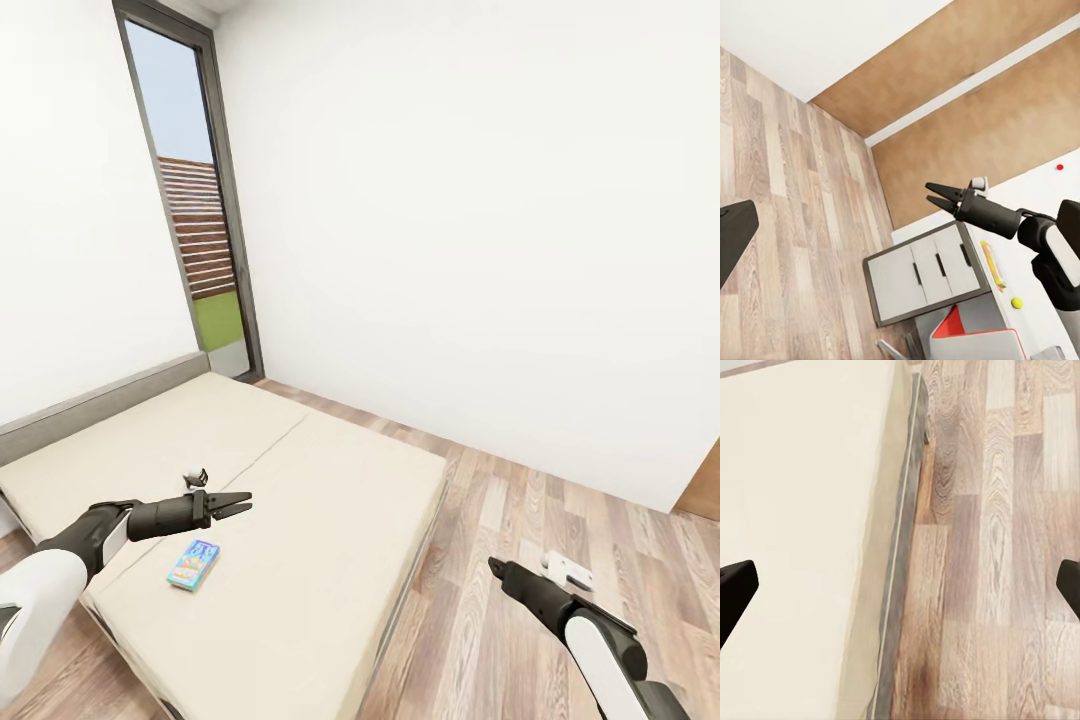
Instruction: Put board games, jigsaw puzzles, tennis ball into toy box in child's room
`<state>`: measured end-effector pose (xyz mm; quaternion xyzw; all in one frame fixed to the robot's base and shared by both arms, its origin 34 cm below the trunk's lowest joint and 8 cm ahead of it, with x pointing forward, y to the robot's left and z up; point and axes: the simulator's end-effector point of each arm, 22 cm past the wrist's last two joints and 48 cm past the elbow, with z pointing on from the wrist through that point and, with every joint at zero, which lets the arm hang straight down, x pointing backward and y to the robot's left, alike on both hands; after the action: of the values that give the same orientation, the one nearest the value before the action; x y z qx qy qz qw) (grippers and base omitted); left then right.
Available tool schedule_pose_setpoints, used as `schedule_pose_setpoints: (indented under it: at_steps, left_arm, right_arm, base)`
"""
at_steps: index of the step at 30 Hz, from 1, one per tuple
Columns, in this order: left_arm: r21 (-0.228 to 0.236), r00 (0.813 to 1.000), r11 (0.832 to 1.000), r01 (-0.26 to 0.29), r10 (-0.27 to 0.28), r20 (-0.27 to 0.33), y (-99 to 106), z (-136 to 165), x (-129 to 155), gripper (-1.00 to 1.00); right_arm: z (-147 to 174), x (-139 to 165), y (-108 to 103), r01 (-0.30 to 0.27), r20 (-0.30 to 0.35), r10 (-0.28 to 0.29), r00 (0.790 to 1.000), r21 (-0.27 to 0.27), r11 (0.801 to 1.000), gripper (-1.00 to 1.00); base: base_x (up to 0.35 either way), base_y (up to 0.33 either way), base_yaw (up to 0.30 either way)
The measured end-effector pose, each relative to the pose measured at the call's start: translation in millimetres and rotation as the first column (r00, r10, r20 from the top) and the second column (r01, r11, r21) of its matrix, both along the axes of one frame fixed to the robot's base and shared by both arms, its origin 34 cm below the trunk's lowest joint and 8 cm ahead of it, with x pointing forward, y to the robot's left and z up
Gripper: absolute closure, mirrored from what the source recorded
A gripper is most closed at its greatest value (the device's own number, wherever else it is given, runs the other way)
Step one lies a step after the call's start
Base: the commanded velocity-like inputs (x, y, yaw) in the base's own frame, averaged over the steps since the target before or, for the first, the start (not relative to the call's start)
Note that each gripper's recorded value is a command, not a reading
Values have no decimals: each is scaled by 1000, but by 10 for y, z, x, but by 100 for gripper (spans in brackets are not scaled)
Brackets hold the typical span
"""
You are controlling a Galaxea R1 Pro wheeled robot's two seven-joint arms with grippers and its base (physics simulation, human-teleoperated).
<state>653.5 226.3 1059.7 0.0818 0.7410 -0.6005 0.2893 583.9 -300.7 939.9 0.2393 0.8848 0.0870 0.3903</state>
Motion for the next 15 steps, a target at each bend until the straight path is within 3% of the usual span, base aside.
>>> schedule_pose_setpoints:
  at_steps: [9,15]
  left_arm:
    - [0,1000,1000,0,0,0,-1,1,0,-100]
    - [0,1000,1000,0,0,3,-1,18,-2,-100]
  right_arm:
    - [-17,-6,-3,0,-4,0,1000,-3,1000,-100]
    - [-2,-6,-2,0,-1,0,1000,-1,1000,-100]
  base:
    - [0,70,-11]
    - [0,60,-166]
